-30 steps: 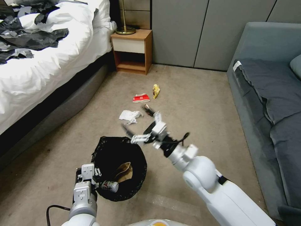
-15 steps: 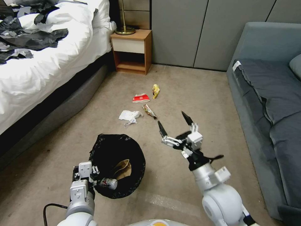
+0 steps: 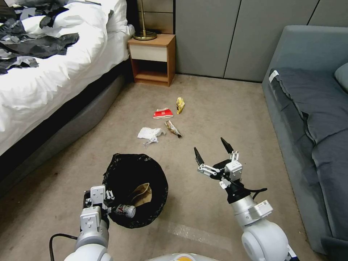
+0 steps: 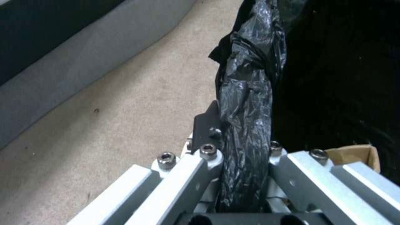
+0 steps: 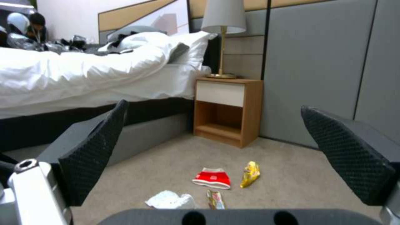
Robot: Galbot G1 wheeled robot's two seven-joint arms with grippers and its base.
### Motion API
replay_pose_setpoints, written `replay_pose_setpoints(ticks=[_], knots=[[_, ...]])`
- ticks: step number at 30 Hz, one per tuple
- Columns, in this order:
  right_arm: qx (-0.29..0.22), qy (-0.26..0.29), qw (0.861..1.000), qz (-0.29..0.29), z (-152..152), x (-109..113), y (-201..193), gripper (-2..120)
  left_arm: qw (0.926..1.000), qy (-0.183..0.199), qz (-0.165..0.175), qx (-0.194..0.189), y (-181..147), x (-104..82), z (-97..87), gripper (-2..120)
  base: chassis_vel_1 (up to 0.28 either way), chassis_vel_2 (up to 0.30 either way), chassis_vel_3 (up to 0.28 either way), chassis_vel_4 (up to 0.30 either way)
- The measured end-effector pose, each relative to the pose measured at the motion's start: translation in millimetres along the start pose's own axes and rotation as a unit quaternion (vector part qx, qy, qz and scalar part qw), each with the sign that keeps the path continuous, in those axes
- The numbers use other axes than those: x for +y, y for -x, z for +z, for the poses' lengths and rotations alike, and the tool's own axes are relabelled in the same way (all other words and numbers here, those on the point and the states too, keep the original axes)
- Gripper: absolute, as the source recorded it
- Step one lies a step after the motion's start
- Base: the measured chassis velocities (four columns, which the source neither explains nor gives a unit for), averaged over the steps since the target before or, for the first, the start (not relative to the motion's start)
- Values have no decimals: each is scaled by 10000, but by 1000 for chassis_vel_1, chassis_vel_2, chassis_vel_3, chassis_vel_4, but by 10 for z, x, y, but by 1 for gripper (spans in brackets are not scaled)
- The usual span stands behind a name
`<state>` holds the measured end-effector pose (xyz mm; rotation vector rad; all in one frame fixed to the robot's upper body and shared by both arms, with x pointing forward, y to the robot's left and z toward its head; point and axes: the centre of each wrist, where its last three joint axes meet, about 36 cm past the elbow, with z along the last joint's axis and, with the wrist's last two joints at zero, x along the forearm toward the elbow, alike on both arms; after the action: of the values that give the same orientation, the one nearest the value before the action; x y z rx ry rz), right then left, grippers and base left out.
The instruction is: Pick up the trash bin, then pick up the garbage from the floor and place it into the trash bin.
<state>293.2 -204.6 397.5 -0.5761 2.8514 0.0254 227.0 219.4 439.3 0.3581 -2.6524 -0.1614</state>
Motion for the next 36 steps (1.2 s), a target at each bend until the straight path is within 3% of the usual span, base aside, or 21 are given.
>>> replay_pose_setpoints(ticks=[15,36], knots=[[-11,-41,10000,38,20,-96,18,100,10000,5,1,6,0,14,1,2,-32,24,24,-26],[-42,-42,10000,-16,40,-92,32,100,10000,-9,14,4,1,7,-2,2,-187,191,191,-193]])
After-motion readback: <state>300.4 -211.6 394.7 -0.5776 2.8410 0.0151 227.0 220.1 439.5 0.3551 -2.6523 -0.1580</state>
